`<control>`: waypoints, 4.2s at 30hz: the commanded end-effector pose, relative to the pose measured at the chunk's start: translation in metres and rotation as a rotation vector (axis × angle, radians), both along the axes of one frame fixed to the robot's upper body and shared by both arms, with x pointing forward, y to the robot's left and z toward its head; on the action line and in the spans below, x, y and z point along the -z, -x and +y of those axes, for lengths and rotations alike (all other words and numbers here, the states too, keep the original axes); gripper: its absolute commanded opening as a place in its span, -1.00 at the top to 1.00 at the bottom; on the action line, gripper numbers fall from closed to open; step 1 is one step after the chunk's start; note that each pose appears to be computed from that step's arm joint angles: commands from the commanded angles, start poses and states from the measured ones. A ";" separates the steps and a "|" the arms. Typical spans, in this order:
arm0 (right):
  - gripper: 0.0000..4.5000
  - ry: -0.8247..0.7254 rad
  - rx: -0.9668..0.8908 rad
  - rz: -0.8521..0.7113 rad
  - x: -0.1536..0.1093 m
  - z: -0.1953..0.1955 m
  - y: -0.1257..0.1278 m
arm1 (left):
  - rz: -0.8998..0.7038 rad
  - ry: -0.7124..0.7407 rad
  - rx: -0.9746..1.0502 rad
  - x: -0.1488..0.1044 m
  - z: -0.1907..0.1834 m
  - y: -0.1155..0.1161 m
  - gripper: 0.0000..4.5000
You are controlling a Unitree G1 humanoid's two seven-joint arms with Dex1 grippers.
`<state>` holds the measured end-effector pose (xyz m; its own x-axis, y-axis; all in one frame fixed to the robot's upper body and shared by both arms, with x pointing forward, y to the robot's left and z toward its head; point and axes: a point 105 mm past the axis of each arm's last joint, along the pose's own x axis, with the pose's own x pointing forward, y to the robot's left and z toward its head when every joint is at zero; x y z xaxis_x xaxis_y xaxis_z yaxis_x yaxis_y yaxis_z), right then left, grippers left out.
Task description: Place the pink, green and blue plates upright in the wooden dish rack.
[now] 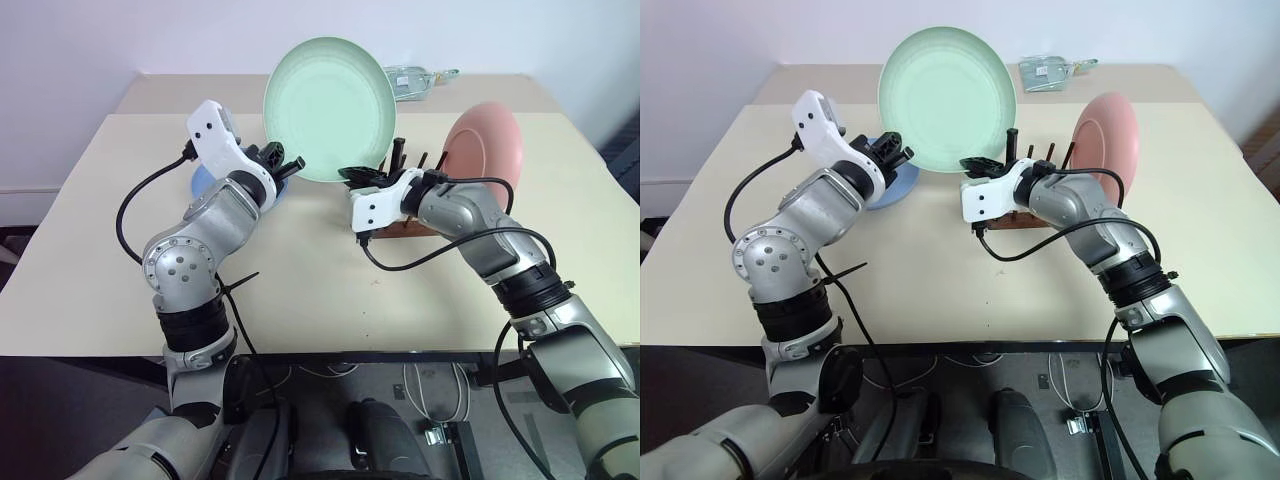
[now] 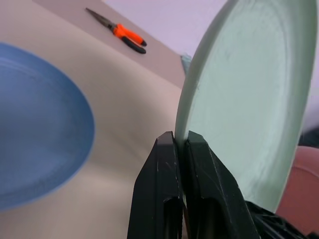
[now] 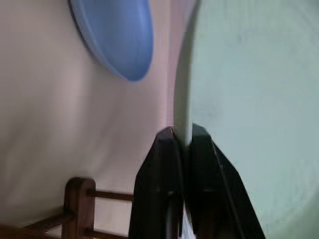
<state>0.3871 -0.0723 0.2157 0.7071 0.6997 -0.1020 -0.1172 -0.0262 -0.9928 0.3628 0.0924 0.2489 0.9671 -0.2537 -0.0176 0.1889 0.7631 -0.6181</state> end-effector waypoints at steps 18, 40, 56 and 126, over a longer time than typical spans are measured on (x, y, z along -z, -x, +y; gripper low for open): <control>1.00 -1.035 -0.268 0.589 -0.125 -0.080 0.055 | -0.420 -0.716 0.318 0.023 0.029 0.014 -0.27; 1.00 -1.282 -0.149 1.058 -0.083 -0.121 0.036 | -0.501 -0.691 0.920 0.079 -0.036 0.079 -0.27; -0.35 -1.298 -0.112 1.080 -0.078 -0.117 0.023 | -0.493 -0.767 0.824 0.081 -0.029 0.070 -0.31; -0.90 -0.471 -0.094 0.651 -0.009 -0.006 0.066 | 0.081 -0.076 -0.202 0.055 0.083 -0.057 0.98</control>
<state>0.3181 -0.0786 0.2106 0.5189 0.8339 -0.1881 -0.7520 0.3405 -0.5644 0.4201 0.1827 0.1482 0.9599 -0.0228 -0.2793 -0.1577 0.7800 -0.6055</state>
